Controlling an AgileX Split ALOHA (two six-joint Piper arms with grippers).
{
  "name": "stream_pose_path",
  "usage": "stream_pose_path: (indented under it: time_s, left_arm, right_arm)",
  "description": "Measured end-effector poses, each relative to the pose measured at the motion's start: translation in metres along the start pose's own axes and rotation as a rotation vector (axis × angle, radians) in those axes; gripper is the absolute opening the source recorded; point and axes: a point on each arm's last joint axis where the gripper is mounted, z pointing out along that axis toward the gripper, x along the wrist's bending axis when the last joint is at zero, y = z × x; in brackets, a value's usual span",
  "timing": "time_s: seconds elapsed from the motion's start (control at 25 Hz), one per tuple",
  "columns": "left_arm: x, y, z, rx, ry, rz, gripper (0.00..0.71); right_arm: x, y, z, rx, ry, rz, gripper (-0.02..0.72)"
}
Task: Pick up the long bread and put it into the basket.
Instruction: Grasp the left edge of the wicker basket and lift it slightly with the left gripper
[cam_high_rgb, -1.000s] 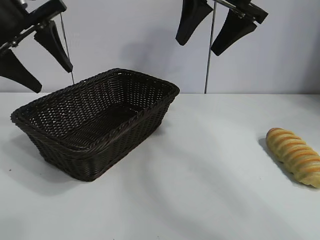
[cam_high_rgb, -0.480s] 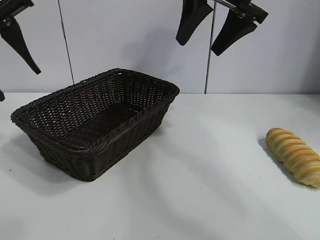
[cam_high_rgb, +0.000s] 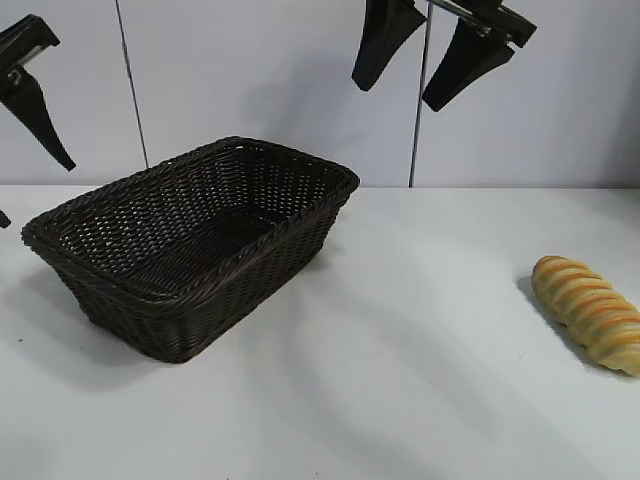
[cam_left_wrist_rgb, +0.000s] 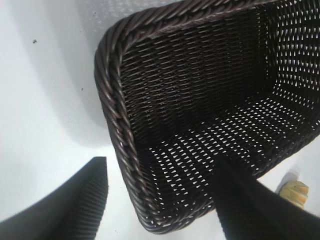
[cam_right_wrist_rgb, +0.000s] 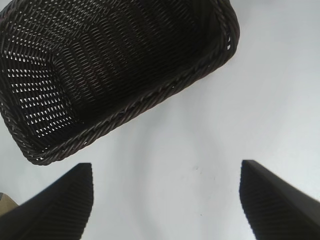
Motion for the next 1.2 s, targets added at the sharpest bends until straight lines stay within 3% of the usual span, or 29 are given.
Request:
stream_pose_path:
  time_s: [0.36, 1.2]
  left_arm:
    - [0.001, -0.006, 0.036, 0.036, 0.089, -0.012, 0.445]
    - [-0.001, -0.001, 0.037, -0.078, 0.101, -0.038, 0.445]
  right_arm:
    - [0.0, 0.0, 0.0, 0.0, -0.001, 0.0, 0.58]
    - [0.0, 0.0, 0.0, 0.001, -0.001, 0.0, 0.58]
